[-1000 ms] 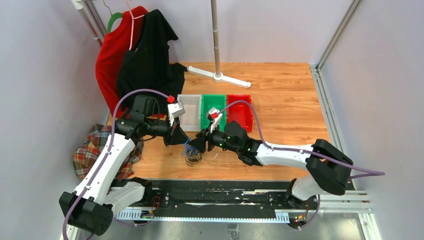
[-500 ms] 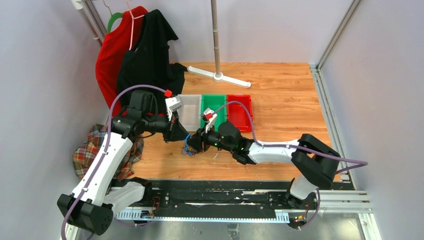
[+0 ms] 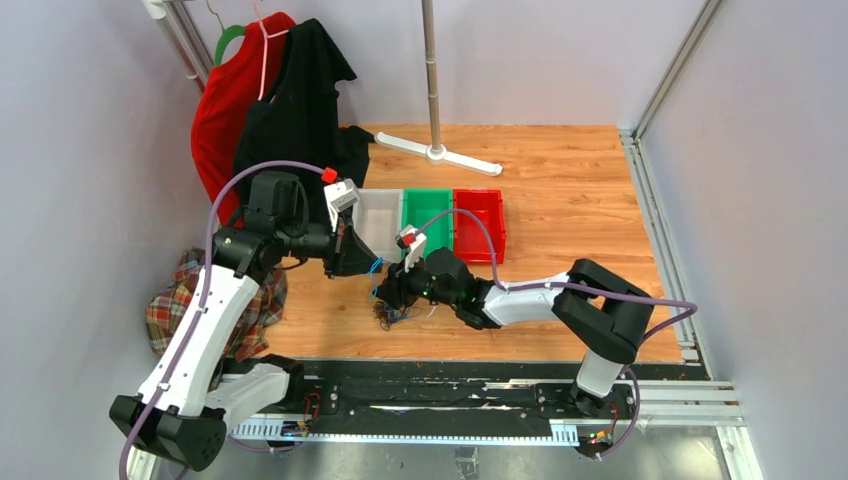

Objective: Untangle the cables

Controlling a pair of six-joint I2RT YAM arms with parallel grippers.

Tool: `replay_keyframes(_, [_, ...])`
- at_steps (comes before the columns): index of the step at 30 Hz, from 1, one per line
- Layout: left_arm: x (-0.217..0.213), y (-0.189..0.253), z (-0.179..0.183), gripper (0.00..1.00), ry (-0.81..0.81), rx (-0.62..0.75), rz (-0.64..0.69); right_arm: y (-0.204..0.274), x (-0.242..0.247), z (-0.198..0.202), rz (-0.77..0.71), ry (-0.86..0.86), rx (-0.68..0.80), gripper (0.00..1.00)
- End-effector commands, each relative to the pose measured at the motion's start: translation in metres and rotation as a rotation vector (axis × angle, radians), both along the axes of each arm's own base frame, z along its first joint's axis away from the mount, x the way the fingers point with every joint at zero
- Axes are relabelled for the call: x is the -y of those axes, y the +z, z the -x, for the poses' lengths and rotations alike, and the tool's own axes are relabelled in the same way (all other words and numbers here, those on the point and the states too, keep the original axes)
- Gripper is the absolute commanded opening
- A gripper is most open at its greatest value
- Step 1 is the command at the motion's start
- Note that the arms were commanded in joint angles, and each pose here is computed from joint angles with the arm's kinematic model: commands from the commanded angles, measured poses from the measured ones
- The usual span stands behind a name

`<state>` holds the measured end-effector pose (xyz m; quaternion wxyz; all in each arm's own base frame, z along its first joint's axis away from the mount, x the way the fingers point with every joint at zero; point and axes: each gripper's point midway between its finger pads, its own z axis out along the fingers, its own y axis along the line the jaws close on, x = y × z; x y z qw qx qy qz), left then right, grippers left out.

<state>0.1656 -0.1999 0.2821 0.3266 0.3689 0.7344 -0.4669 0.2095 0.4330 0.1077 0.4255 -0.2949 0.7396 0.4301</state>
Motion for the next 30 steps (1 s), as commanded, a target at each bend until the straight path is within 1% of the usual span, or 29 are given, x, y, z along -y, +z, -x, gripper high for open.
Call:
replay_keyframes(1, [0.003,0.03,0.007,0.01,-0.018,0.039,0.052,0.008,-0.005,-0.007,-0.036,-0.023,0.017,0.4])
replay_keyframes(10, [0.004,0.057,0.004,0.01,-0.01,0.089,0.072,-0.016,0.005,-0.003,-0.003,-0.04,-0.021,0.4])
replay_keyframes(14, [0.004,0.069,0.002,0.01,-0.004,0.107,0.082,-0.029,0.016,0.0,0.017,-0.054,-0.044,0.4])
replay_keyframes(20, [0.003,0.097,0.001,0.01,0.013,0.171,0.095,-0.049,0.04,0.01,0.035,-0.088,-0.078,0.4])
replay_keyframes(24, [0.001,0.125,-0.005,0.0,0.049,0.247,0.101,-0.059,0.057,0.015,0.042,-0.117,-0.093,0.39])
replay_keyframes(30, [-0.007,0.183,-0.015,0.01,0.139,0.42,0.114,-0.062,0.071,0.021,0.045,-0.134,-0.1,0.4])
